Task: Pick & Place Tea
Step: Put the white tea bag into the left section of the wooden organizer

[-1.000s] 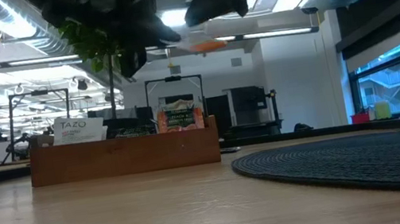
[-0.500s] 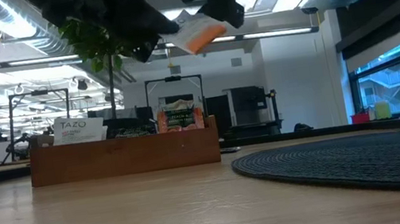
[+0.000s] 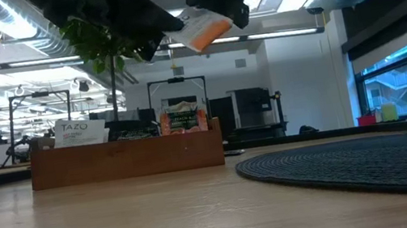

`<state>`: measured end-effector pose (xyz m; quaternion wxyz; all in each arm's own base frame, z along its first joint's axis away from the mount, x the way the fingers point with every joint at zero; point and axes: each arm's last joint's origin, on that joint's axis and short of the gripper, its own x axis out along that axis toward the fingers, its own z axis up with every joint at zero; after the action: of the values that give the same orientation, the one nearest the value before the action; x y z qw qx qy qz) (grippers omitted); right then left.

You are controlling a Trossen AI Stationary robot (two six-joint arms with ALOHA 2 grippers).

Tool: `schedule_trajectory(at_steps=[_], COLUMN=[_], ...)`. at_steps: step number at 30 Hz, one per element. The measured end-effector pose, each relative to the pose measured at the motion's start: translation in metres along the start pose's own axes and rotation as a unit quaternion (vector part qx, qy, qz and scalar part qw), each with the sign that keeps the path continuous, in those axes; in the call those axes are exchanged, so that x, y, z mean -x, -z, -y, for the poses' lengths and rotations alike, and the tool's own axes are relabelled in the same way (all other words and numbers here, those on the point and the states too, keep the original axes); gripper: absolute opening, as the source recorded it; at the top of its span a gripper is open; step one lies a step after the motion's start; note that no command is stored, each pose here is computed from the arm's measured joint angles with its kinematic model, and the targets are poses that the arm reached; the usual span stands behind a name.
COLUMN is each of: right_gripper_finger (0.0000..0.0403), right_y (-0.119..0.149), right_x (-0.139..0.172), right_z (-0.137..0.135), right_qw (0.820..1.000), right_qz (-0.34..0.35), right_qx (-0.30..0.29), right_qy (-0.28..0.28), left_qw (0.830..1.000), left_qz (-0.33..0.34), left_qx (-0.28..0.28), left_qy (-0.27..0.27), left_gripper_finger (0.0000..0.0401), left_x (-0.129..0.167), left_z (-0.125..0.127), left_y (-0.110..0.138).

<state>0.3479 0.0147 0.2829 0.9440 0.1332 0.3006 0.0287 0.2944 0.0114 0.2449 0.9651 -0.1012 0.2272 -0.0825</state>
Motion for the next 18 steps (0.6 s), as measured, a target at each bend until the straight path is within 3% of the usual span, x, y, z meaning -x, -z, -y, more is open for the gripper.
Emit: schedule_trajectory(at_steps=[10, 18], right_gripper_finger=[0.0010, 0.0004], right_y=[-0.0030, -0.0025], right_x=[-0.0007, -0.0006], right_z=[0.0060, 0.0065], right_qw=[1.000, 1.000], right_qz=[0.012, 0.009], right_qx=[-0.001, 0.014], right_qy=[0.009, 0.011], left_qw=[1.000, 1.000], left_qz=[0.008, 0.005], left_qx=[-0.001, 0.009], left_qy=[0.001, -0.001], left_gripper_finger=[0.0003, 0.0002], left_x=[0.0001, 0.0001], left_z=[0.0002, -0.0002], left_y=[-0.0016, -0.0010])
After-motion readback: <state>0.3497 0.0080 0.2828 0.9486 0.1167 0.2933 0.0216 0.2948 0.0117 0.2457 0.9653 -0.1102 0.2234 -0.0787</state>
